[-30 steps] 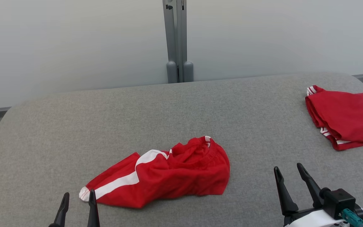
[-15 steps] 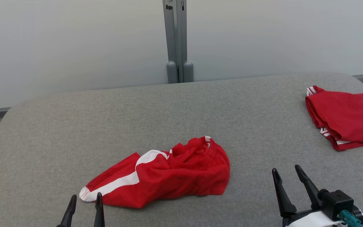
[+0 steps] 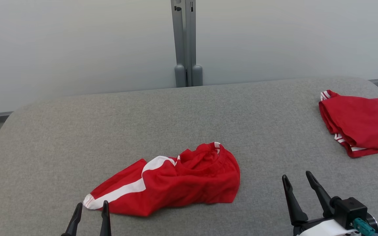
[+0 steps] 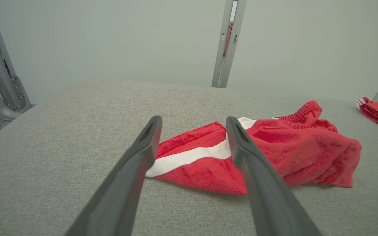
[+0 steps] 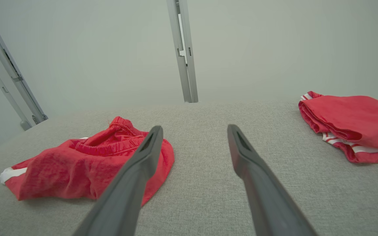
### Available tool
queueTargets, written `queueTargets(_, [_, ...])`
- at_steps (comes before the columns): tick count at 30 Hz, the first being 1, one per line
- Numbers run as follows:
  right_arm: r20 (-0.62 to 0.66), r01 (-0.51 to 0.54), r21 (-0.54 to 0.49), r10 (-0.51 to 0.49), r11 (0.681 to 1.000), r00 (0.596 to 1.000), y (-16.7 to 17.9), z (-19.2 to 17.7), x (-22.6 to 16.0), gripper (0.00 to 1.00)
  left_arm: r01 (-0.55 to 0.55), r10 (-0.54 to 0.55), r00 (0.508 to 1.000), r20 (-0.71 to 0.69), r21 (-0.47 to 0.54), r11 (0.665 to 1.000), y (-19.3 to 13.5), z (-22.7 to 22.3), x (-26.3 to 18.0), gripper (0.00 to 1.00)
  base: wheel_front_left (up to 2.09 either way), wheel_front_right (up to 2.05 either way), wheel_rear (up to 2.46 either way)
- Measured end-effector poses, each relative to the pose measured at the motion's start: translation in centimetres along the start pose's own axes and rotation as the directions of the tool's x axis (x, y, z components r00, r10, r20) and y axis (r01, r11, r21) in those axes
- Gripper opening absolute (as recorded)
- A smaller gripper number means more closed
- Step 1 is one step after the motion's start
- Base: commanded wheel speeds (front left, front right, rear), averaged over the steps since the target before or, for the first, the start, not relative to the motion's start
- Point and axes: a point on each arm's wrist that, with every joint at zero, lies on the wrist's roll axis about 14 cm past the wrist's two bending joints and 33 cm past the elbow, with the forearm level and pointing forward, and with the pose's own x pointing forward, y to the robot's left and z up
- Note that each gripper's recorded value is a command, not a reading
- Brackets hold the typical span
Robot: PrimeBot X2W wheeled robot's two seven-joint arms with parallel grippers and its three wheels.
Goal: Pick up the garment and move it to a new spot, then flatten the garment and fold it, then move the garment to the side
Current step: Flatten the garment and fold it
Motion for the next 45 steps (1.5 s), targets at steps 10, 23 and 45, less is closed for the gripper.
queueTargets(10, [0.006,0.016,-0.001,-0.016,1.0,1.0,-0.5,0.2,-0.1,1.0,0.008,-0.008,1.0,-0.003,0.004,1.0,-0.2,-0.1,0.1,1.0,0.0,0.0,0.0])
queueTargets(23, [0.004,0.018,-0.001,-0.018,1.0,1.0,-0.6,0.1,0.0,1.0,0.01,-0.01,1.0,-0.015,0.003,1.0,-0.3,-0.5,0.0,1.0,0.0,0.0,0.0])
queueTargets(45, [-0.019,-0.001,-0.026,0.001,1.0,1.0,-1.0,-0.3,2.0,1.0,0.565,-0.562,0.825,-0.059,0.139,0.813,-17.5,1.4,7.3,1.0,0.0,0.0,0.0])
